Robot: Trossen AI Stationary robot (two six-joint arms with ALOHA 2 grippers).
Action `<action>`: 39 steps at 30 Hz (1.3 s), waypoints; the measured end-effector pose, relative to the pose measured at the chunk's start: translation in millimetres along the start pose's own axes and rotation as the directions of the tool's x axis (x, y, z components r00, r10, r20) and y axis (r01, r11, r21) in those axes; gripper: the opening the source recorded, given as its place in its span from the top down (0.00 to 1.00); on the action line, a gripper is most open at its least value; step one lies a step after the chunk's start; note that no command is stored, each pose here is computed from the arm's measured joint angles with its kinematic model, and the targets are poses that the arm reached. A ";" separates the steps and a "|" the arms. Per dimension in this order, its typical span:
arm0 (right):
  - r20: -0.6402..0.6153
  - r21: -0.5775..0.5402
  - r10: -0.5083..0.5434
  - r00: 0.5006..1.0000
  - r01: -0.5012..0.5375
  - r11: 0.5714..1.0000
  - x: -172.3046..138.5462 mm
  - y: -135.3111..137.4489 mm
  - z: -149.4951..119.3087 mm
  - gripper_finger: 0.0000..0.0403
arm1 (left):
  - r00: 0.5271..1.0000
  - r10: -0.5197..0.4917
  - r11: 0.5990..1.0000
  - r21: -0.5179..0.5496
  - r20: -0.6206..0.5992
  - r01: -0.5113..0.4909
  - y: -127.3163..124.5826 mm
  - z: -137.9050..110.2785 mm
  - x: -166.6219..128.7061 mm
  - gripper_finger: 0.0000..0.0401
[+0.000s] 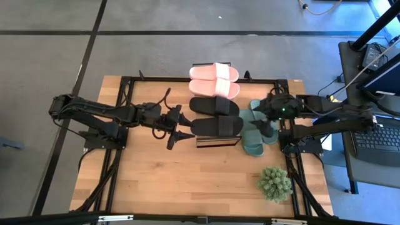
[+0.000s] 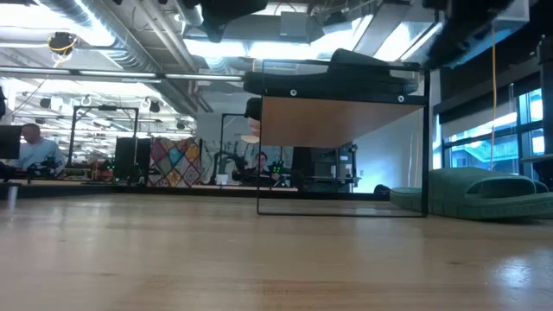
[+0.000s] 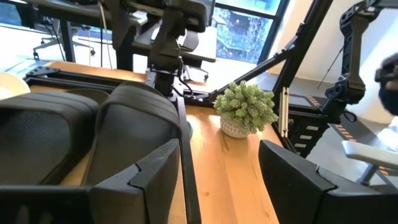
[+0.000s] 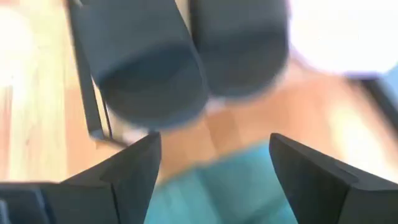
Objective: Pick and place slides into the shelf
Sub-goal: Put the black slide on the shelf, then put the right green slide under the shelf
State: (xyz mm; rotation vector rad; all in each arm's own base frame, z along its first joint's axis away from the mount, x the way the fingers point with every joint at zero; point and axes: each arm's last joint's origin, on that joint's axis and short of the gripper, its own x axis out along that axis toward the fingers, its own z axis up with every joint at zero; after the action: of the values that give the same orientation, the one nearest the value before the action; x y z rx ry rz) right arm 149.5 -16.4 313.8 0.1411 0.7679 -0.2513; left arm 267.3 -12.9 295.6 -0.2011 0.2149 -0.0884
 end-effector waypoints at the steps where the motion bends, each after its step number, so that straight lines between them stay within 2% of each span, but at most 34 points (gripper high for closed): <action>1: -0.040 0.055 -0.006 0.999 0.009 0.998 -3.2 -0.7 -2.3 0.26 | 1.000 0.001 1.000 0.000 -0.004 -0.001 0.1 -0.4 0.0 0.47; 5: -0.182 0.259 -0.033 0.983 0.080 0.962 -11.2 -3.6 -13.6 0.26 | 1.000 0.002 1.000 0.000 -0.005 -0.002 0.2 -0.6 0.1 0.47; 7: -0.254 0.278 -0.046 0.966 0.119 0.953 -13.0 -5.0 -20.6 0.26 | 1.000 0.001 1.000 0.000 -0.006 -0.001 0.2 -0.6 0.1 0.47; 11: -0.382 0.191 -0.093 0.919 0.177 0.966 -11.5 -7.7 -37.2 0.26 | 1.000 0.003 1.000 -0.001 -0.025 -0.004 0.1 -2.4 0.1 0.47; 18: -0.467 0.087 -0.128 0.875 0.190 0.978 12.1 -9.3 -60.7 0.26 | 0.996 0.017 1.000 -0.005 -0.092 -0.017 1.3 -8.8 -0.3 0.47; 22: -0.495 0.062 -0.140 0.857 0.195 0.979 24.5 -9.2 -73.7 0.26 | 0.990 0.029 1.000 -0.006 -0.137 -0.030 2.3 -13.2 -0.9 0.47; 28: -0.479 -0.038 -0.233 0.846 0.245 0.969 34.8 -3.0 -87.9 0.26 | 0.988 0.059 0.998 0.027 -0.143 -0.056 3.2 -14.2 -1.0 0.47; 32: -0.469 -0.058 -0.224 0.854 0.224 0.973 38.2 4.3 -90.5 0.26 | 0.988 0.060 0.997 0.055 -0.145 -0.053 3.3 -14.4 -1.1 0.47; 39: -0.402 0.066 -0.198 0.894 0.245 0.967 55.7 17.7 -79.5 0.26 | 0.987 0.061 0.992 0.118 -0.149 -0.043 3.4 -14.8 -1.1 0.47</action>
State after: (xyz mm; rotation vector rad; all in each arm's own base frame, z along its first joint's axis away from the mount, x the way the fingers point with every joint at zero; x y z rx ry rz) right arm 139.8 8.2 218.7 0.2176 1.1737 -0.4958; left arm 263.2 -12.3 281.0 -0.0744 0.3664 -0.0637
